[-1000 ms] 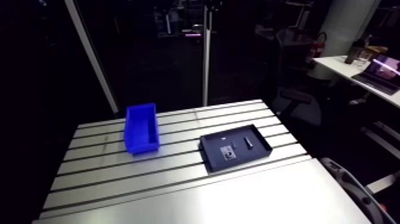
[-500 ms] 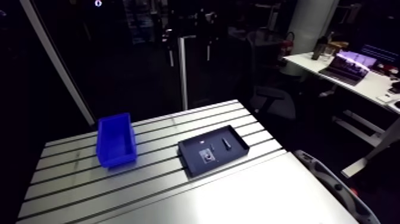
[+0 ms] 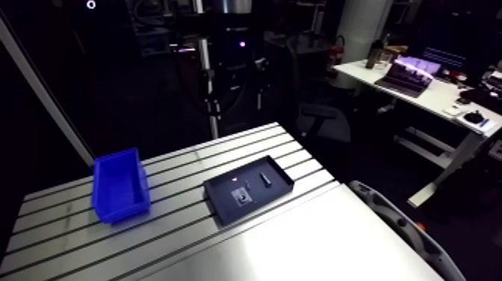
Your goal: Pick up the M10 bolt from the tray and put it into the blue bin.
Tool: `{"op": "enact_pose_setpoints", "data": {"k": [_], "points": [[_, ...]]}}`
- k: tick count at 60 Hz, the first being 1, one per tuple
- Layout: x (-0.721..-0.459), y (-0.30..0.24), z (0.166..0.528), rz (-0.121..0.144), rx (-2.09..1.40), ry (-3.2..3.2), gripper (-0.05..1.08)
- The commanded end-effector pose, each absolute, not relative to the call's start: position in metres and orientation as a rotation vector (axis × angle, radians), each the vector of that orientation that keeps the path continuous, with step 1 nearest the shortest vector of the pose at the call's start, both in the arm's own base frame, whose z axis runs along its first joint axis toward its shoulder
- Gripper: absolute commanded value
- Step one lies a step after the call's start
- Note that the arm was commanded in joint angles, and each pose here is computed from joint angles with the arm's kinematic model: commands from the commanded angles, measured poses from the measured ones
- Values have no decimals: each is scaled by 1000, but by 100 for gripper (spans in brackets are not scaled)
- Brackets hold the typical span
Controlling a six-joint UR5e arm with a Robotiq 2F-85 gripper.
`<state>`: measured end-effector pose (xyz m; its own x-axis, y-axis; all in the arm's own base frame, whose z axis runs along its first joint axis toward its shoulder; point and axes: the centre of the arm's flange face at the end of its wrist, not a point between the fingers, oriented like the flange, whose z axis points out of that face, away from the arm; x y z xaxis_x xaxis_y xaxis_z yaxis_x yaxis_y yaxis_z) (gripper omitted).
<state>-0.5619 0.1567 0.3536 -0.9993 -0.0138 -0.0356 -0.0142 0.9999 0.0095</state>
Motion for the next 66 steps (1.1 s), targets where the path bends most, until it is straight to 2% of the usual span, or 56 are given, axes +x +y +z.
{"op": "enact_pose_setpoints", "data": {"k": [1, 11, 23, 31, 46, 66], "points": [[-559, 169, 325, 4, -4, 3101, 1], [-562, 172, 309, -10, 0, 3080, 1], [-560, 180, 284, -43, 29, 3045, 1], [-563, 185, 272, -24, 48, 3063, 1], [-562, 189, 251, -46, 71, 3037, 1], [-557, 201, 240, -37, 138, 3040, 3]]}}
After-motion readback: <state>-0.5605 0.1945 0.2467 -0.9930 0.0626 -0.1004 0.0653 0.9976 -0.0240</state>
